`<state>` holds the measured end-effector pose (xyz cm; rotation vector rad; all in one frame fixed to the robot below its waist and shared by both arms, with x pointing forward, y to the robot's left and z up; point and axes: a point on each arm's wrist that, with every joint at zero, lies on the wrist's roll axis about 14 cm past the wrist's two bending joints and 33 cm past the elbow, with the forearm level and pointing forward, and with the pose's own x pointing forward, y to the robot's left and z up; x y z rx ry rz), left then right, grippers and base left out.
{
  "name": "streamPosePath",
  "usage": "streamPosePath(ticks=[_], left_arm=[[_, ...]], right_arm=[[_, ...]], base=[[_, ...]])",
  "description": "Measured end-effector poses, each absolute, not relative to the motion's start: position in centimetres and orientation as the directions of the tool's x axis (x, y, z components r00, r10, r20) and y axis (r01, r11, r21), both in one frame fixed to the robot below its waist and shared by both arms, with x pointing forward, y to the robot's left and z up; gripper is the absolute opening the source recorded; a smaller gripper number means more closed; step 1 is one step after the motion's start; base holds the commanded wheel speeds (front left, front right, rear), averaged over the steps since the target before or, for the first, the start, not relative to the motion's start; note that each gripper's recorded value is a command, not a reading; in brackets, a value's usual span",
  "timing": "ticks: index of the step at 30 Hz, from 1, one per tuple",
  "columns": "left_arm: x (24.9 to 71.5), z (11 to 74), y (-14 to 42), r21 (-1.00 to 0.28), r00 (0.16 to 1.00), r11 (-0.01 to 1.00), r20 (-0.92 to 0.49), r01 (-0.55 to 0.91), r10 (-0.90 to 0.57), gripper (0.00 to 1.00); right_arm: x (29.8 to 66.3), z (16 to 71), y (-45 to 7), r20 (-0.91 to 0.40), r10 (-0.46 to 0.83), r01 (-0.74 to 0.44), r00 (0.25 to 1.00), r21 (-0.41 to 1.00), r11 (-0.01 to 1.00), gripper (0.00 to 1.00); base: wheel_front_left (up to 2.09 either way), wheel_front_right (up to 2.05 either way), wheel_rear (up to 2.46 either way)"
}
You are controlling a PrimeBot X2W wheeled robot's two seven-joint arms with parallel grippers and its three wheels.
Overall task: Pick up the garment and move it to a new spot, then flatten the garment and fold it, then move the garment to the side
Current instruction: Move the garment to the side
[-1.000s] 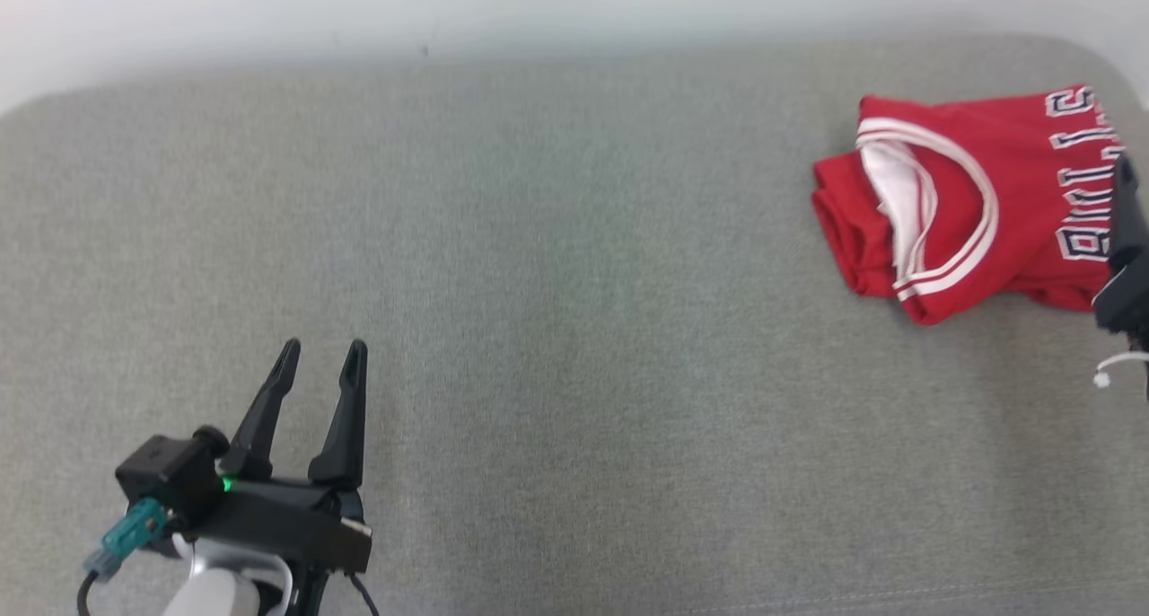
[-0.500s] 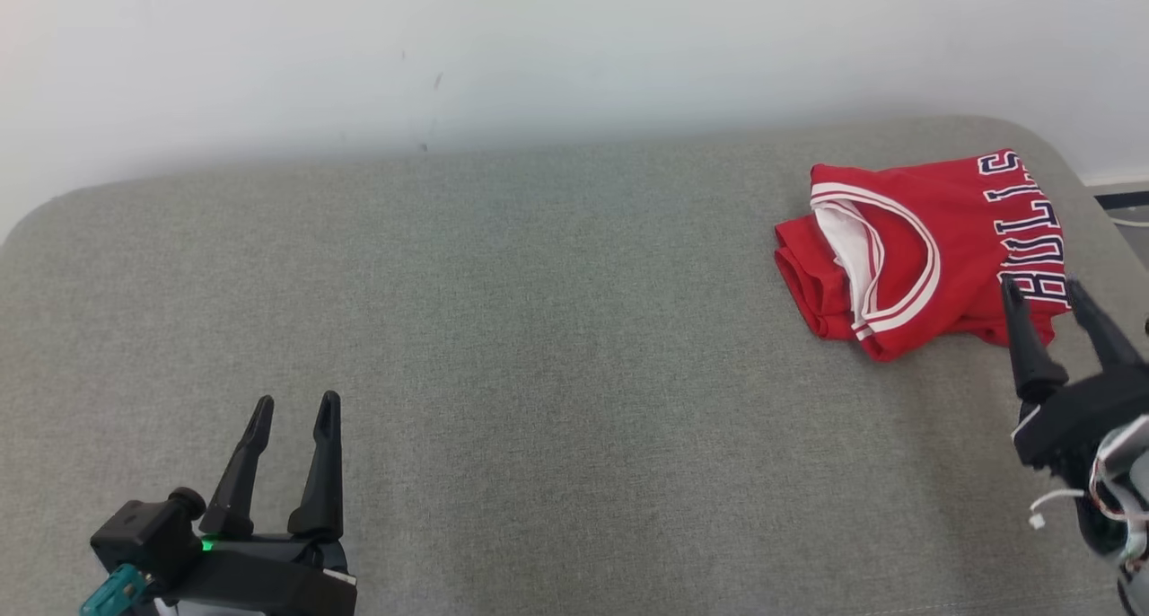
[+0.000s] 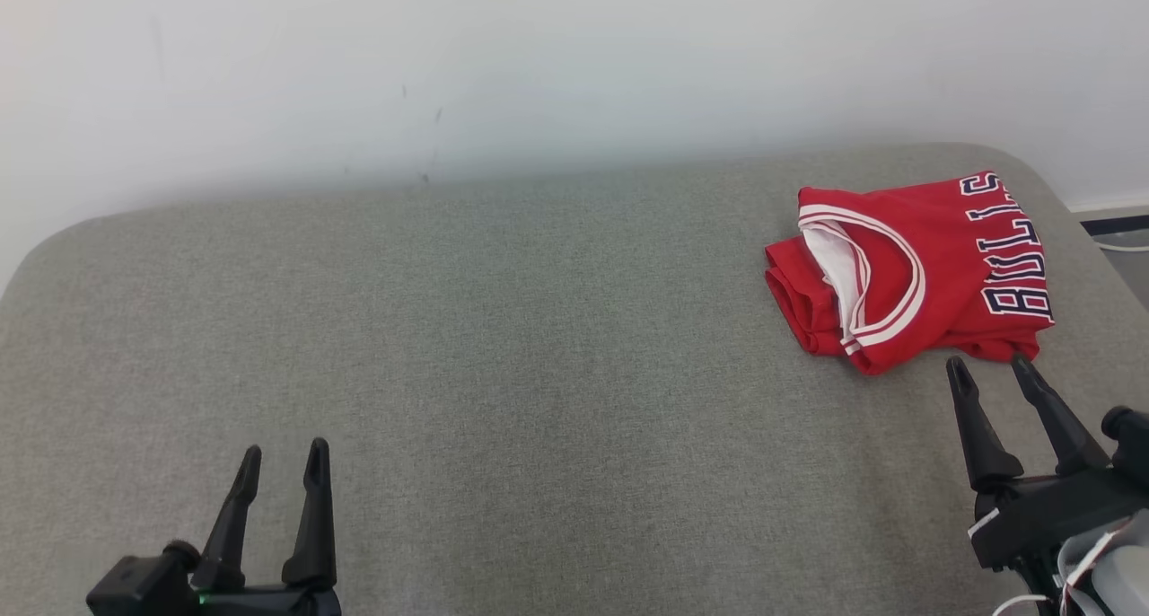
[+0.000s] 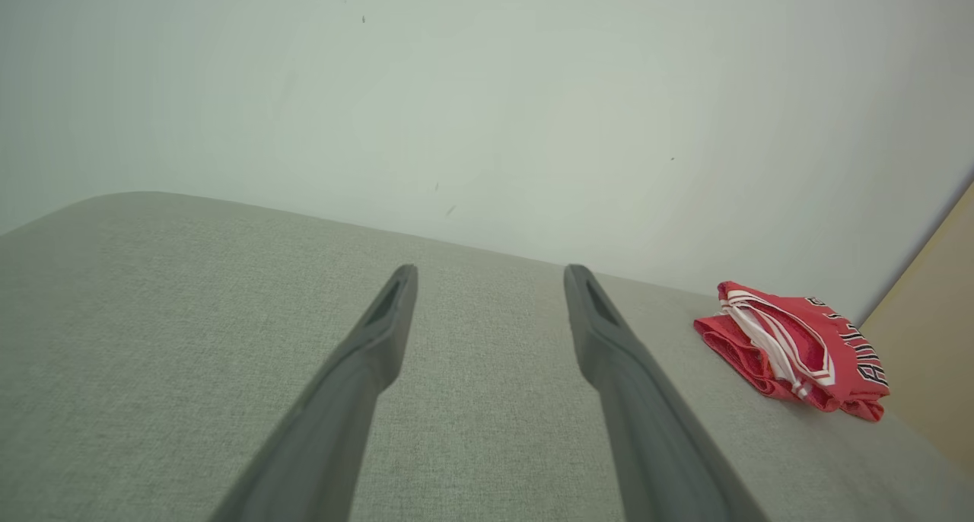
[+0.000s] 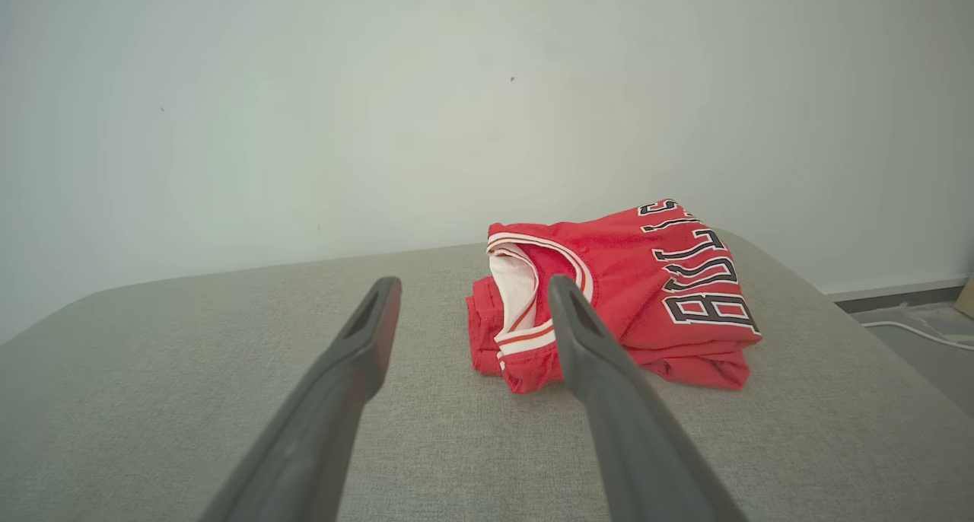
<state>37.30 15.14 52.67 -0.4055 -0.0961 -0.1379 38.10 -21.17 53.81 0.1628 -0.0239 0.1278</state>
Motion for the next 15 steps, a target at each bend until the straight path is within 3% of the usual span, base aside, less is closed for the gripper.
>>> streamPosePath(ticks=[15], left_arm=[[36.7,52.6,15.7,-0.35,0.989,0.928,0.118,0.129,-0.093,1.0]], right_arm=[[37.0,56.0,-21.8,0.151,0.054,-0.075,0.987,0.134,0.988,1.0]], base=[[0.0,0.0,0.0]])
